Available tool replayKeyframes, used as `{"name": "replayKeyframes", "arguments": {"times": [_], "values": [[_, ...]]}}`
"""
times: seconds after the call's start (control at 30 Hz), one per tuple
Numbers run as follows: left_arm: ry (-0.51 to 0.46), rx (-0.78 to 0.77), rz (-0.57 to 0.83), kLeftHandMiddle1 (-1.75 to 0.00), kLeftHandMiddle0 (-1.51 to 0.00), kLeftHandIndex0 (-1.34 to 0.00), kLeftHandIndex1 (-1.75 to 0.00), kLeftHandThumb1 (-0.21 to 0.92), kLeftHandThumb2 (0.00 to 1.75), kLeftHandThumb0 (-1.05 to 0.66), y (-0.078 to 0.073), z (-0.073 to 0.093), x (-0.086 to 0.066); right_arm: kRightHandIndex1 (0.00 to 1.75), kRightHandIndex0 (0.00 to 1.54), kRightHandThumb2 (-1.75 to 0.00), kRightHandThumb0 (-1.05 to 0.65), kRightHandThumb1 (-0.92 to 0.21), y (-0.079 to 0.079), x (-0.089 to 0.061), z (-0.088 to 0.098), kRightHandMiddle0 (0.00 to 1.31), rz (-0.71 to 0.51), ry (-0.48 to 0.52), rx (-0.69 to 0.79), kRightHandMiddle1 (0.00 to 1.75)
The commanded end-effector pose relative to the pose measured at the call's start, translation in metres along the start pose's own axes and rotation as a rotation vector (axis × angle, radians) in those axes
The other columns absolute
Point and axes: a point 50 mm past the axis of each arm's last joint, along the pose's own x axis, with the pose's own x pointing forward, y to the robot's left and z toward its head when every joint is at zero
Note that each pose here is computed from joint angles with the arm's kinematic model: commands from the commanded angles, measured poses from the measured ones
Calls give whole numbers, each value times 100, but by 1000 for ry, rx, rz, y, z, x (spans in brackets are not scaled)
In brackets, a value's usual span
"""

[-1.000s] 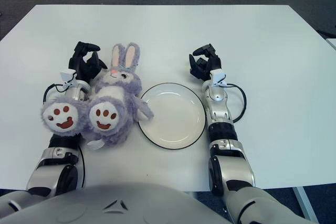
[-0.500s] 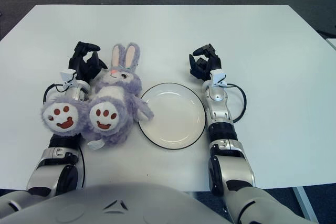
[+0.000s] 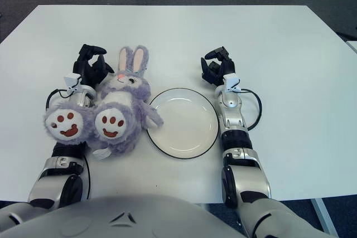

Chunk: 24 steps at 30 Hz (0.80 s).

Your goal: Put the doll into the plate.

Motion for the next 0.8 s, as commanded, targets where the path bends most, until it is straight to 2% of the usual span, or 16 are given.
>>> {"name": "replayKeyframes", "arguments": {"times": [0.0, 0.2, 0.43, 0.47, 0.57, 0.77], "values": [[88, -7, 22, -175, -80, -27, -175, 82, 65, -36, 9, -20, -15, 175, 87, -69, -38, -74, 0, -14, -25, 38, -7, 115, 1, 166], [53, -17, 19, -175, -80, -27, -175, 82, 65, -36, 21, -11, -10, 175, 87, -69, -38, -74, 1, -13, -24, 38, -7, 115, 0, 166], [52, -19, 16, -175, -80, -27, -175, 82, 65, -36, 22, -10, -10, 175, 88, -68, -38, -75, 1, -13, -24, 38, -7, 115, 0, 166], [-2, -5, -66, -175, -80, -27, -175, 82, 65, -36, 27, -4, -8, 175, 88, -68, -38, -75, 2, -13, -24, 38, -8, 115, -1, 166], [-93, 34, -260, -167, -77, -37, -159, 89, 42, -35, 45, 11, -5, 175, 88, -68, -38, -75, 2, -13, -23, 38, -9, 114, -3, 166], [-111, 40, -298, -156, -77, -42, -152, 92, 32, -35, 50, 13, -3, 175, 88, -68, -38, -75, 2, -13, -23, 38, -9, 115, -3, 166]]}}
